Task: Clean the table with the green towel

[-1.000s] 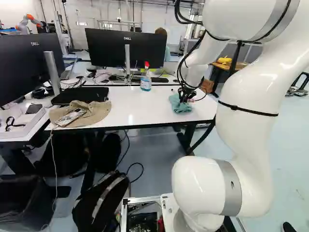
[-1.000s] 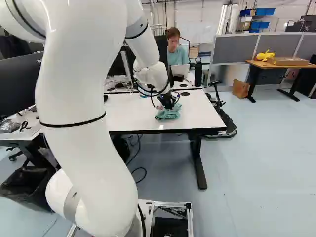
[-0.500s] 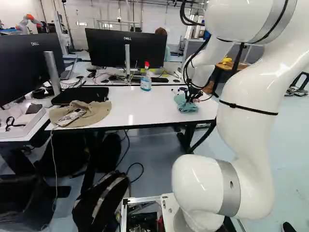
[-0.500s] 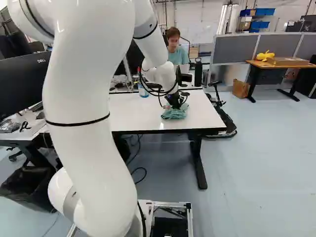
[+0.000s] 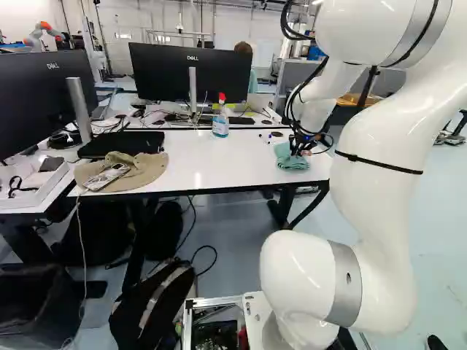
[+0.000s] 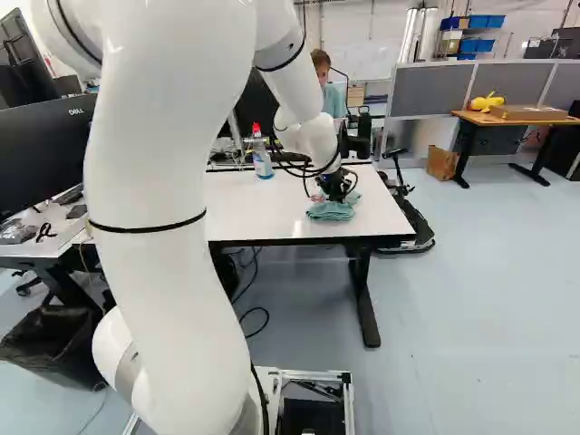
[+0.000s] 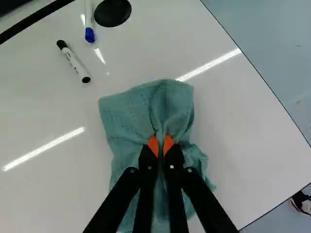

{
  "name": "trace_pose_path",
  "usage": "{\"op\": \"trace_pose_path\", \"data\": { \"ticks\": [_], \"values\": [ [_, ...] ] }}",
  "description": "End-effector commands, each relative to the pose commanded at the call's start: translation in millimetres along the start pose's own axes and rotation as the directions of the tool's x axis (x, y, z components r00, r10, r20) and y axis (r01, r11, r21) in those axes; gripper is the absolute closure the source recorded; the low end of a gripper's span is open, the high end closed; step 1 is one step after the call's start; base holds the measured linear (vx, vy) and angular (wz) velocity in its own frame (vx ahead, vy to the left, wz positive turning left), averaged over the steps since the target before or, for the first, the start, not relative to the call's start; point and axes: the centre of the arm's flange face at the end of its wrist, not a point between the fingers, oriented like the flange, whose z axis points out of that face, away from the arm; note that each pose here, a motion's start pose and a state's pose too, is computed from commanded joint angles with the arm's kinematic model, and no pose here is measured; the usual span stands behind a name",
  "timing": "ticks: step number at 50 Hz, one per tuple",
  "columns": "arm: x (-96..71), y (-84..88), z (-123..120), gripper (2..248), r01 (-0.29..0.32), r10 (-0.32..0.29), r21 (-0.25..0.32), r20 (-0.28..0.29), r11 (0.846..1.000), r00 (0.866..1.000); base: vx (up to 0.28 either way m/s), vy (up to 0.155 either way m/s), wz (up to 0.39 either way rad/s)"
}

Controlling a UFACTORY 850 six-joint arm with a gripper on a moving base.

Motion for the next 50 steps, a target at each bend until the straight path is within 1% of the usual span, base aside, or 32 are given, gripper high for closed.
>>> {"op": "trace_pose_path", "data": {
  "ticks": [16,32,42,50],
  "values": [
    [-23.7,10.5,-15,218,-0.015,0.016,-0.010,0.013,1.000,1.000,0.000,0.000,0.000],
    [-51.3,12.7,-32,218,-0.018,0.018,-0.012,0.025,1.000,1.000,0.000,0.000,0.000],
    [-56.5,3.9,-35,218,-0.002,0.002,-0.003,0.027,1.000,1.000,0.000,0.000,0.000],
    [-56.6,3.1,-36,218,-0.001,0.001,-0.002,0.025,1.000,1.000,0.000,0.000,0.000]
  ]
}}
